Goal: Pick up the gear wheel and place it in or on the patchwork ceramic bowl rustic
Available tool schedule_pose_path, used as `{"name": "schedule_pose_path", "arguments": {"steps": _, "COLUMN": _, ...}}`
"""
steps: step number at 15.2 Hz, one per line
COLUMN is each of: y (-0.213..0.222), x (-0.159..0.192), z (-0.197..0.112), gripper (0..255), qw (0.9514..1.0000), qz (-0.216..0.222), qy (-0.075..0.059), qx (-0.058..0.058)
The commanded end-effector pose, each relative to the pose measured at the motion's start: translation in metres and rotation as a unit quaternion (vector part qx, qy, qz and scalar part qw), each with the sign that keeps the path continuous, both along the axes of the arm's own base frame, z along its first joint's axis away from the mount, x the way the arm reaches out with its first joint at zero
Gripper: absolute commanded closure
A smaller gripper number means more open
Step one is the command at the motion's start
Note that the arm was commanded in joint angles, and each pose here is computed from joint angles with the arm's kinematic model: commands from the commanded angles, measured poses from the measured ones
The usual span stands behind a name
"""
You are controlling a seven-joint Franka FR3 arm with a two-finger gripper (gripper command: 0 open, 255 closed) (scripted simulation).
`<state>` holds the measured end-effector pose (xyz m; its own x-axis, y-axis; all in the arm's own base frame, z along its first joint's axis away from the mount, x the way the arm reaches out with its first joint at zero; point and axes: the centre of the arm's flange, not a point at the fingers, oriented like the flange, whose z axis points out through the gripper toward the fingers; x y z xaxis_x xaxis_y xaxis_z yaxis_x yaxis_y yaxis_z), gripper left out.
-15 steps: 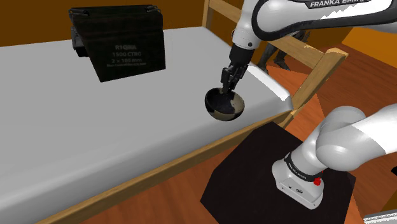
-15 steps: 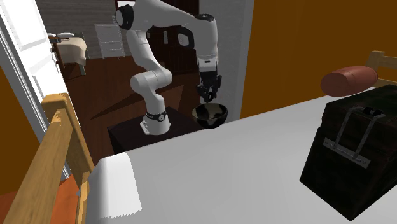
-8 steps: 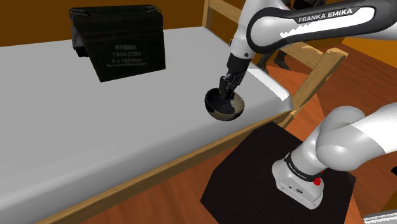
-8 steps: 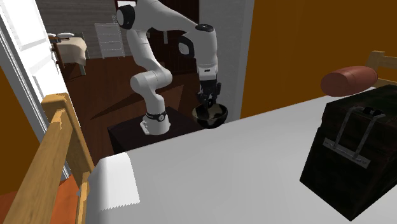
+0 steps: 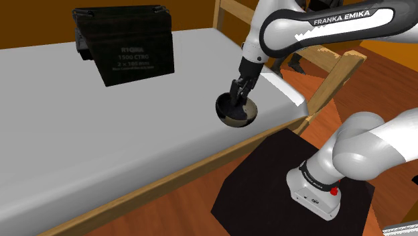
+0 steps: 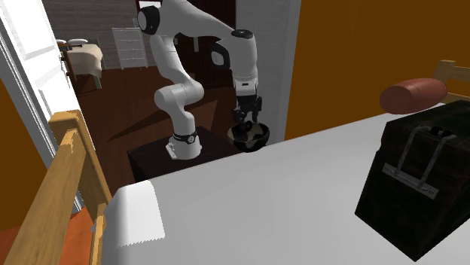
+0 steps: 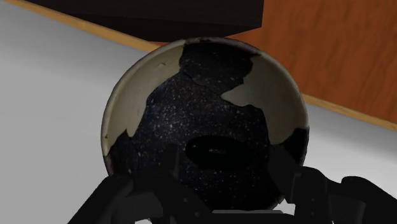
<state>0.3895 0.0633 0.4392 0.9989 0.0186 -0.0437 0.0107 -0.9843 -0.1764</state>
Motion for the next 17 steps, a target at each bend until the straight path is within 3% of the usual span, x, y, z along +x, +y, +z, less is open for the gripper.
{"name": "schedule_pose_path", "arguments": {"steps": 1, "y": 0.0, "x": 0.0, "z": 0.0, "gripper": 0, "qw": 1.0, "qz": 0.0, "qy": 0.0, "qx": 0.0}}
{"name": "schedule_pose_path", "arguments": {"steps": 5, "y": 0.0, "x": 0.0, "z": 0.0, "gripper": 0, "qw": 1.0, "qz": 0.0, "qy": 0.0, "qx": 0.0}}
{"name": "schedule_pose_path", "arguments": {"steps": 9, "y": -0.009, "x": 0.002, "z": 0.049, "gripper": 0, "qw": 1.0, "qz": 0.0, "qy": 0.0, "qx": 0.0}}
{"name": "schedule_pose_path", "arguments": {"steps": 17, "y": -0.009, "x": 0.002, "z": 0.049, "gripper": 0, "qw": 1.0, "qz": 0.0, "qy": 0.0, "qx": 0.0}}
